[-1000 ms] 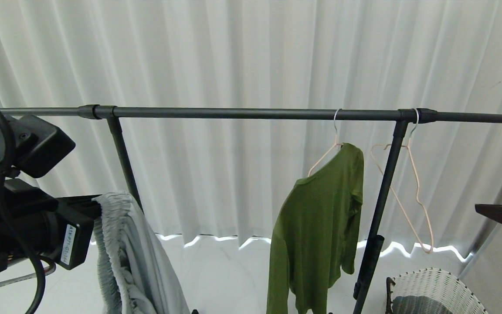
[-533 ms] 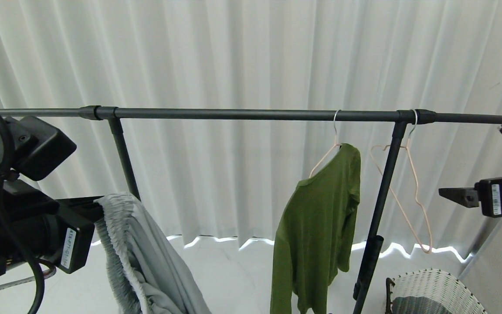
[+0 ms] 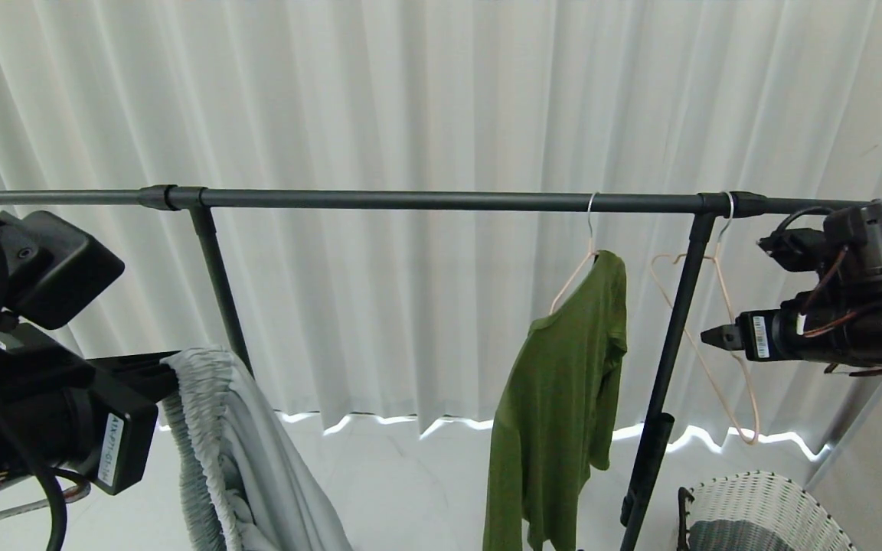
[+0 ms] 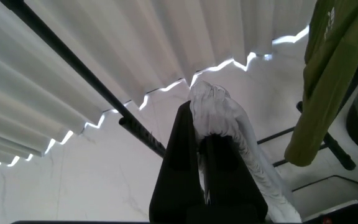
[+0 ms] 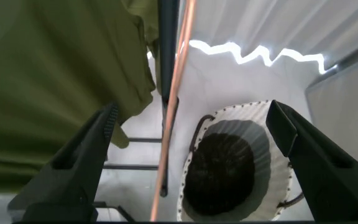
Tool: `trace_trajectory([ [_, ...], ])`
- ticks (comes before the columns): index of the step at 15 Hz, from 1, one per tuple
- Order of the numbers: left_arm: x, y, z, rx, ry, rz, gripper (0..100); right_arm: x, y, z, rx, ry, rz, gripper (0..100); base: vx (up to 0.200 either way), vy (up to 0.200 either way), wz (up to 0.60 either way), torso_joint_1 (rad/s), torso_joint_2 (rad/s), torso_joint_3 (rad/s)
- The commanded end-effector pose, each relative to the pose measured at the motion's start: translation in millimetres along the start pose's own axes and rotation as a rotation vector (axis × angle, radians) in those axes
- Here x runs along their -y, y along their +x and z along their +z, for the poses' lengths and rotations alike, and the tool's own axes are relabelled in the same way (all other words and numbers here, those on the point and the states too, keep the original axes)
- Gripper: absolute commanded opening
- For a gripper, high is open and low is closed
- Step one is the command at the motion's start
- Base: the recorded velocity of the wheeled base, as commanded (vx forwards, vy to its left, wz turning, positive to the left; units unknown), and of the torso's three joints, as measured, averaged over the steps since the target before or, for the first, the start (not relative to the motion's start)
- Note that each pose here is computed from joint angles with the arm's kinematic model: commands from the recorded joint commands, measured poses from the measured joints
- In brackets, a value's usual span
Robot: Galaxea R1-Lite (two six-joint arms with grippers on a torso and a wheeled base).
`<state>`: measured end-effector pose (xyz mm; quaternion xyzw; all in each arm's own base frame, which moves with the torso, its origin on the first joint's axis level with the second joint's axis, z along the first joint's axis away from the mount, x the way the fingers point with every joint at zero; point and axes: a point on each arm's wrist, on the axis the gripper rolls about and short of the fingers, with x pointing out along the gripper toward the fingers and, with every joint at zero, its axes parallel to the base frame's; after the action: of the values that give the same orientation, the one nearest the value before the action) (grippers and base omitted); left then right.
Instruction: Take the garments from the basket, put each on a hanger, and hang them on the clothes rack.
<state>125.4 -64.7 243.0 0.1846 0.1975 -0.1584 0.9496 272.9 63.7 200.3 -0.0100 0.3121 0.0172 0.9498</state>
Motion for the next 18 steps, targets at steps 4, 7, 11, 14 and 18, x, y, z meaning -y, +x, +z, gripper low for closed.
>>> trace_trajectory([
  [4, -0.3, -2, 0, 0.006, -0.001, 0.001, 0, -11.2, 37, -5.8, -0.076, 0.056, -0.044, 100, 0.0, 0.0, 0.0, 0.0, 0.0, 0.0],
  [7, -0.4, -2, 0, 0.007, 0.0, 0.001, 0, -11.9, 44, -6.7, -0.088, 0.072, -0.051, 100, 0.0, 0.0, 0.0, 0.0, 0.0, 0.0],
  [11, -0.8, -4, 0, 0.013, -0.001, 0.002, 0, -11.7, 44, -4.3, -0.081, 0.076, -0.051, 0, 0.0, 0.0, 0.0, 0.0, 0.0, 0.0],
  [14, -0.6, -4, 0, 0.014, -0.002, 0.001, 0, -11.5, 42, -1.8, -0.07, 0.078, -0.051, 0, 0.0, 0.0, 0.0, 0.0, 0.0, 0.0],
  [18, -0.6, -4, 0, 0.014, -0.002, 0.001, 0, -10.3, 37, 0.2, -0.052, 0.082, -0.074, 0, 0.0, 0.0, 0.0, 0.0, 0.0, 0.0],
])
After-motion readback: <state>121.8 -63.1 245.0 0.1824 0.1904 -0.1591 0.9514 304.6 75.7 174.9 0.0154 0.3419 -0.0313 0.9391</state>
